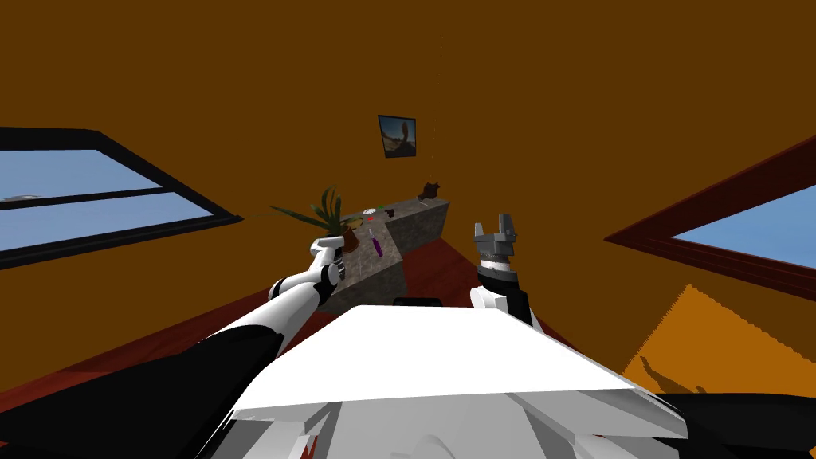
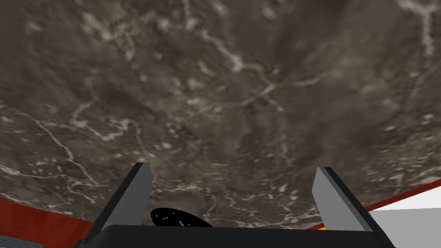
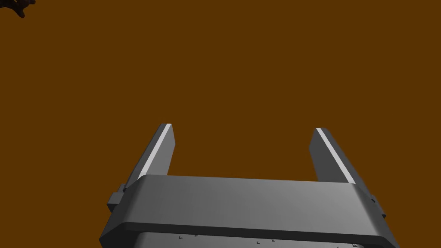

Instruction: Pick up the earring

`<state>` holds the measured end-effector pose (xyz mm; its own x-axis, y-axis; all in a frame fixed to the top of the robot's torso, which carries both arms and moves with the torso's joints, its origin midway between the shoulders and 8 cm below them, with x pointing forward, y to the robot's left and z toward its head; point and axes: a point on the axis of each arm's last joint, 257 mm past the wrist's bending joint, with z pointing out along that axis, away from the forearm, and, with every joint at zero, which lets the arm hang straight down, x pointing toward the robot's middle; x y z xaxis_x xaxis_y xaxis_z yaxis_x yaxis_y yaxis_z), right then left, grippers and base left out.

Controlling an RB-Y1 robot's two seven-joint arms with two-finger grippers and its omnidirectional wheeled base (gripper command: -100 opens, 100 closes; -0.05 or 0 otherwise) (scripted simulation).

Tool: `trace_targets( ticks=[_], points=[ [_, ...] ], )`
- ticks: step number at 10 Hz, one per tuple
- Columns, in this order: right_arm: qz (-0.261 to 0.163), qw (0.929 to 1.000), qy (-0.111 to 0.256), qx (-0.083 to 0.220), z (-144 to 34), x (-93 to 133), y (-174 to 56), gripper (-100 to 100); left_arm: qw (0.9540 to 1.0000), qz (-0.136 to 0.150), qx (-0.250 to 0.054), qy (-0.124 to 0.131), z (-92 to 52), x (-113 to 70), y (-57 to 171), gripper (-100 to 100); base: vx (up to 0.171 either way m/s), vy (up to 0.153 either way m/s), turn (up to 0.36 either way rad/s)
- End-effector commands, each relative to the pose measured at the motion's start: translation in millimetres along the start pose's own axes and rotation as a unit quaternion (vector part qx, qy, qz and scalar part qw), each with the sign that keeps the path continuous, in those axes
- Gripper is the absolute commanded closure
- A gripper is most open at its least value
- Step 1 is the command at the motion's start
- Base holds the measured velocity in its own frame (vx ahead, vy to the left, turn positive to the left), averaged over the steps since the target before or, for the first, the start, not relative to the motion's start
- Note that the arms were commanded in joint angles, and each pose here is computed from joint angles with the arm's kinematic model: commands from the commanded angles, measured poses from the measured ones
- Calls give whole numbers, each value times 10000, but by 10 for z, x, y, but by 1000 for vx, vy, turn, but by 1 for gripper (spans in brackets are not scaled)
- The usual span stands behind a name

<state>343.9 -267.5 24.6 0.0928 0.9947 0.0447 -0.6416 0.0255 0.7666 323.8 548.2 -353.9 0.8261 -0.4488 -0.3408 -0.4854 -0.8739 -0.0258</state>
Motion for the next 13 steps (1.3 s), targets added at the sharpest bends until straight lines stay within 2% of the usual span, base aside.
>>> trace_targets(
  ticks=[1, 2, 6, 7, 8, 10, 11, 12, 13],
  points=[
    [0, 10000, 0, 0, 0, 0, 0, 0, 10000, 0, 0, 0, 0, 0, 0, -100, 3, -5, 9],
    [0, 10000, 0, 0, 0, 0, 0, 0, 10000, 2, 8, 4, 8, 3, -2, 100, 0, 0, 0],
    [0, 10000, 0, 0, 0, 0, 0, 0, 10000, -3, 9, 3, 7, 1, -3, 100, 0, 0, 0],
    [0, 10000, 0, 0, 0, 0, 0, 0, 10000, -2, 8, 3, 7, 1, -3, 0, 0, 0, 0],
    [0, 10000, 0, 0, 0, 0, 0, 0, 10000, -30, -2, 6, -106, -10, -26, 100, -2, 16, -33],
    [0, 10000, 0, 0, 0, 0, 0, 0, 10000, -30, -2, 6, -106, -10, -26, 100, -6, 8, -23],
    [0, 10000, 0, 0, 0, 0, 0, 0, 10000, -59, -13, 8, -200, -23, -44, 100, -5, 5, -20],
    [0, 10000, 0, 0, 0, 0, 0, 0, 10000, -44, 0, 12, -151, -17, -45, 100, 0, 0, 0],
    [0, 10000, 0, 0, 0, 0, 0, 0, 10000, -47, -4, 10, -160, -20, -46, 0, 0, 0, 0]
  ],
)
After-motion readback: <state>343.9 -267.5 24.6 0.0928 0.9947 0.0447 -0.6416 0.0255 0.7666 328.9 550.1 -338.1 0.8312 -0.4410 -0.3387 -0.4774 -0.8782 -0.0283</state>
